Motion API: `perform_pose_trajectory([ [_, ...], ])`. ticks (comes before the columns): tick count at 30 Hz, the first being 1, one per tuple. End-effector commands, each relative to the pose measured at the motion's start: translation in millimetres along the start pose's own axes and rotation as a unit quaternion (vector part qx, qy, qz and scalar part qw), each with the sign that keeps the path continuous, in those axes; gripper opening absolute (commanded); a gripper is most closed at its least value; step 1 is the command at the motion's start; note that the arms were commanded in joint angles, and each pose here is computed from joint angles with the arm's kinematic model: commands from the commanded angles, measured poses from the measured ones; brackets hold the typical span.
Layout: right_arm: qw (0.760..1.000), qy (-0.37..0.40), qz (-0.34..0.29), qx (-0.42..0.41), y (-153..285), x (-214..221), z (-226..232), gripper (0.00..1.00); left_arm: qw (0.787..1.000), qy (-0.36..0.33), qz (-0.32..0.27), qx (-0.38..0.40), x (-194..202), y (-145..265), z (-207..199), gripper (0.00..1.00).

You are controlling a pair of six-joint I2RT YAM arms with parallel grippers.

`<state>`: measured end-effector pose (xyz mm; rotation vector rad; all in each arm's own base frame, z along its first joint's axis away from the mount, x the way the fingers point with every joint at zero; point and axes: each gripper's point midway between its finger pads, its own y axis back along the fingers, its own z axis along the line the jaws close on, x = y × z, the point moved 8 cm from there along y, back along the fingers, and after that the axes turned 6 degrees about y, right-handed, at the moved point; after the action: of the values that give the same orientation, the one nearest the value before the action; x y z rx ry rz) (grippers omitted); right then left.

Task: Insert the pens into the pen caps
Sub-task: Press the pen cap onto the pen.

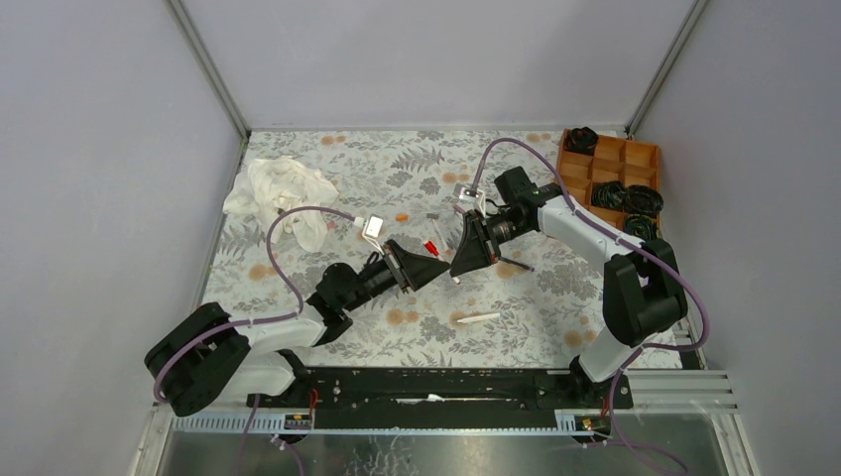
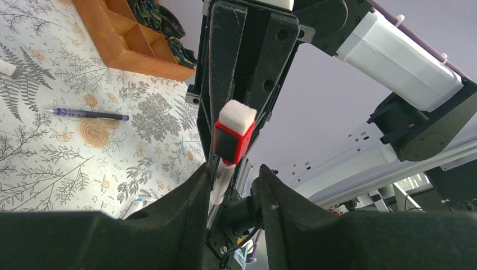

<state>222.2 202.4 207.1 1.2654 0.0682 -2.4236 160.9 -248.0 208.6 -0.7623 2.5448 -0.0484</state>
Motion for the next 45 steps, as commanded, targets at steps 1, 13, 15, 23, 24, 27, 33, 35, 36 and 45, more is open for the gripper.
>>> perform_pose_trajectory([
  [1, 1.0, 0.009, -0.005, 0.0, 2, -7, 1, 0.0, 0.999, -0.007, -0.027, 0.031, -8, -6, -15, 0.4],
  [13, 1.0, 0.005, -0.003, 0.0, 2, -4, 1, 0.0, 1.0, 0.001, -0.021, 0.019, -6, -13, -12, 0.11],
  [15, 1.0, 0.003, -0.003, 0.001, 2, -4, 1, 0.0, 1.0, 0.001, -0.02, 0.017, -6, -13, -11, 0.05],
  [23, 1.0, -0.003, -0.002, 0.001, 2, -2, 1, 0.12, 0.999, -0.02, -0.029, 0.023, -8, -11, -14, 0.0],
  [24, 1.0, -0.006, -0.003, -0.001, 1, -2, 2, 0.2, 0.999, -0.025, -0.031, 0.023, -8, -10, -15, 0.0],
  [27, 1.0, -0.012, -0.005, -0.005, 1, 1, 3, 0.37, 0.998, -0.042, -0.037, 0.014, -10, -9, -15, 0.0],
  [33, 1.0, -0.024, -0.007, -0.007, 0, 4, 2, 0.45, 0.997, -0.068, -0.041, 0.009, -11, -14, -19, 0.0],
  [35, 0.999, -0.029, -0.012, -0.014, 0, 2, 3, 0.45, 0.996, -0.076, -0.039, 0.006, -9, -17, -19, 0.0],
  [36, 0.999, -0.029, -0.015, -0.018, -1, 1, 4, 0.45, 0.996, -0.08, -0.039, 0.005, -9, -18, -20, 0.0],
  [45, 0.998, -0.039, -0.022, -0.043, -7, -2, 7, 0.38, 0.992, -0.113, -0.049, -0.001, -6, -26, -22, 0.0],
])
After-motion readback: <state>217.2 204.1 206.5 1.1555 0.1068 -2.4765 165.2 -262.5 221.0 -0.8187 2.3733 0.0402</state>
